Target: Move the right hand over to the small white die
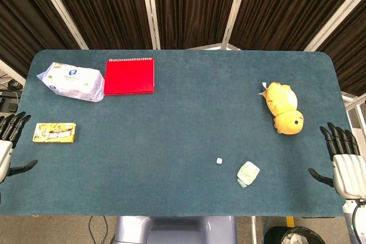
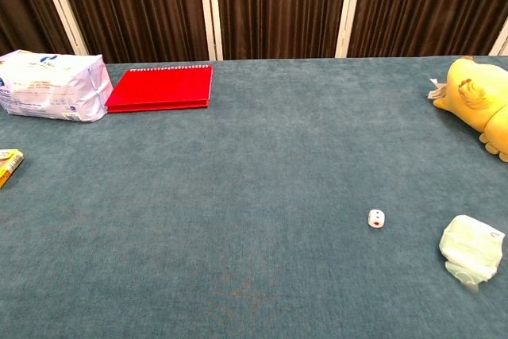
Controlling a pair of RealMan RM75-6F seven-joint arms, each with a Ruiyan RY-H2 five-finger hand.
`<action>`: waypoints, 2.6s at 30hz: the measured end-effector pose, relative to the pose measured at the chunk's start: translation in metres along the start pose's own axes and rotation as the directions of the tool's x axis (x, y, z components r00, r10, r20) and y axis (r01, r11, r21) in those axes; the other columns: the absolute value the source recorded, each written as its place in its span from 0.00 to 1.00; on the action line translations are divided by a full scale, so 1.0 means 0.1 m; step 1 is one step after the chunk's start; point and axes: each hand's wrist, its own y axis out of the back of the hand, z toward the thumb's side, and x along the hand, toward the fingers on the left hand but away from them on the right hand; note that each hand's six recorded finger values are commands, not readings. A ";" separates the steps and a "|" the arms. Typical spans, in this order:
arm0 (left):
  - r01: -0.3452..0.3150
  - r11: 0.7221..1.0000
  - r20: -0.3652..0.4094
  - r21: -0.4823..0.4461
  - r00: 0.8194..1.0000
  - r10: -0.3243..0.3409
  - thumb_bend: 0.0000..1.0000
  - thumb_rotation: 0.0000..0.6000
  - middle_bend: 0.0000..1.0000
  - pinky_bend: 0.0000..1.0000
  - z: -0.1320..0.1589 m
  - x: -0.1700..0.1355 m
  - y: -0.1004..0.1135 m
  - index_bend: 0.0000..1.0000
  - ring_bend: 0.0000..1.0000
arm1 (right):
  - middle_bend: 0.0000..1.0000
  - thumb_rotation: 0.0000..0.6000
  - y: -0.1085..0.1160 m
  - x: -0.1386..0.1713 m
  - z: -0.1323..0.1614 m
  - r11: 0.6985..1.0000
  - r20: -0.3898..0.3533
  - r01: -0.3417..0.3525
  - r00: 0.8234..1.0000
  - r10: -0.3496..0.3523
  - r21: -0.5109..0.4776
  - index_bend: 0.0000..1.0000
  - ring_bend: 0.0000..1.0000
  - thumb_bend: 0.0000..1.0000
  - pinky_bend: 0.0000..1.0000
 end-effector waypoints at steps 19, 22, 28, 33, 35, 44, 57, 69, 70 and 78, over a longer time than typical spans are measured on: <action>0.036 0.999 -0.013 0.007 0.999 -0.036 0.00 1.00 0.00 0.00 -0.01 0.11 -0.08 0.00 0.00 | 0.88 1.00 -0.60 -0.21 0.42 0.980 -0.151 -0.187 0.969 0.195 0.069 0.00 0.83 0.48 1.00; 0.045 0.999 -0.020 0.010 0.999 -0.044 0.00 1.00 0.00 0.00 -0.03 0.13 -0.10 0.00 0.00 | 0.88 1.00 -0.82 -0.26 0.62 0.950 -0.201 -0.306 0.928 0.313 0.065 0.00 0.83 0.48 1.00; 0.060 0.998 -0.035 0.009 0.998 -0.060 0.00 1.00 0.00 0.00 -0.05 0.16 -0.14 0.00 0.00 | 0.88 1.00 -1.19 -0.28 1.11 0.853 -0.309 -0.510 0.799 0.516 0.108 0.00 0.83 0.48 1.00; 0.068 0.998 -0.046 0.016 0.997 -0.067 0.00 1.00 0.00 0.00 -0.07 0.18 -0.16 0.00 0.00 | 0.88 1.00 -1.40 -0.29 1.44 0.792 -0.357 -0.592 0.715 0.601 0.148 0.01 0.83 0.48 1.00; 0.071 0.997 -0.048 0.018 0.996 -0.070 0.00 1.00 0.00 0.00 -0.08 0.18 -0.18 0.00 0.00 | 0.88 1.00 -1.44 -0.29 1.53 0.783 -0.370 -0.604 0.699 0.612 0.153 0.02 0.83 0.48 1.00; 0.076 0.997 -0.043 0.026 0.996 -0.074 0.00 1.00 0.00 0.00 -0.05 0.17 -0.20 0.00 0.00 | 0.88 1.00 -1.58 -0.28 1.71 0.762 -0.392 -0.619 0.663 0.637 0.191 0.02 0.83 0.48 1.00; 0.078 0.996 -0.042 0.035 0.996 -0.076 0.00 1.00 0.00 0.00 -0.03 0.15 -0.21 0.00 0.00 | 0.88 1.00 -1.63 -0.25 1.75 0.744 -0.390 -0.629 0.641 0.661 0.227 0.02 0.83 0.48 1.00; 0.087 0.995 -0.040 0.038 0.996 -0.086 0.00 1.00 0.00 0.00 -0.02 0.16 -0.24 0.00 0.00 | 0.88 1.00 -1.64 -0.25 1.66 0.730 -0.379 -0.643 0.632 0.676 0.231 0.02 0.83 0.48 1.00; 0.087 0.995 -0.040 0.038 0.996 -0.085 0.00 1.00 0.00 0.00 -0.02 0.16 -0.24 0.00 0.00 | 0.88 1.00 -1.65 -0.25 1.66 0.730 -0.379 -0.643 0.631 0.677 0.232 0.02 0.83 0.48 1.00; 0.086 0.996 -0.041 0.035 0.996 -0.085 0.00 1.00 0.00 0.00 -0.02 0.16 -0.23 0.00 0.00 | 0.88 1.00 -1.68 -0.26 1.65 0.723 -0.374 -0.651 0.627 0.684 0.231 0.03 0.83 0.48 1.00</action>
